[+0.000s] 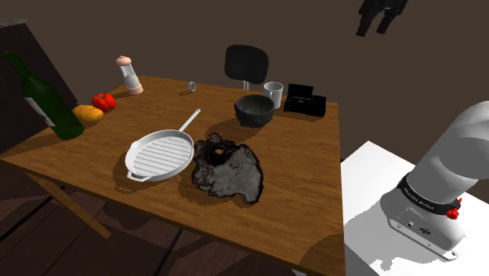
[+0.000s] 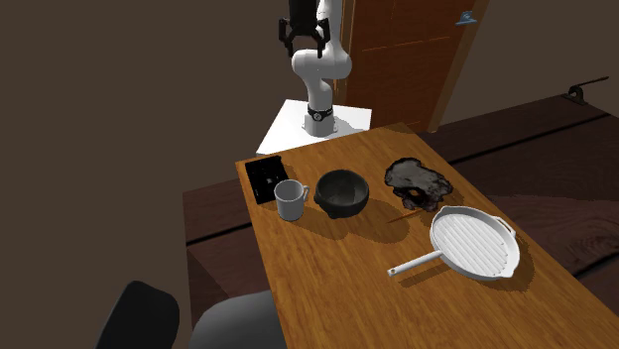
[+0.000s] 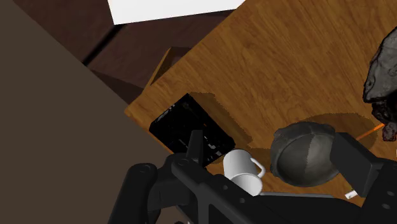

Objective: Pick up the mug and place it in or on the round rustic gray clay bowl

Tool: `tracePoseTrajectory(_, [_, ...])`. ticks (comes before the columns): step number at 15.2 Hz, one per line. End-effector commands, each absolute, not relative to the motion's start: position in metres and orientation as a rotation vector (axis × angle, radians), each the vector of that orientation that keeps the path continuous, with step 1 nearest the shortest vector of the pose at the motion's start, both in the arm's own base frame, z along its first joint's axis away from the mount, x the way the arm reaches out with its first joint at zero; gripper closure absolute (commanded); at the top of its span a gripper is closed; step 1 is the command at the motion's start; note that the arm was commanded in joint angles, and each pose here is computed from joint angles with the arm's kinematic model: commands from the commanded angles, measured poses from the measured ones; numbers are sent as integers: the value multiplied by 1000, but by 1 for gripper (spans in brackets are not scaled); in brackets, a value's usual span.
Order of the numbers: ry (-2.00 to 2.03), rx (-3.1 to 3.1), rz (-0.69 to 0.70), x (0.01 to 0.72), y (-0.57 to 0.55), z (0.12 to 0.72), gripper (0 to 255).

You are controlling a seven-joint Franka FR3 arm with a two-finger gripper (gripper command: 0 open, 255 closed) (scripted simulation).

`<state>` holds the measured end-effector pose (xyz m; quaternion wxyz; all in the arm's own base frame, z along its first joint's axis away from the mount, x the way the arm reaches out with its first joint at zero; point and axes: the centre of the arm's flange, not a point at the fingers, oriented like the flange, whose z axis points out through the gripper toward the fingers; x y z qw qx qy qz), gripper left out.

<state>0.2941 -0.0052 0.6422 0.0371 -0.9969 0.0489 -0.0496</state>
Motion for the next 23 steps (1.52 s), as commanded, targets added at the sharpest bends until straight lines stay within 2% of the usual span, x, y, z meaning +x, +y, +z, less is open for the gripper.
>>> tracePoseTrajectory(1, [150, -3060, -152, 294, -5, 642, 0])
tracePoseTrajectory(23, [5, -3072, -58, 532, -20, 463, 0])
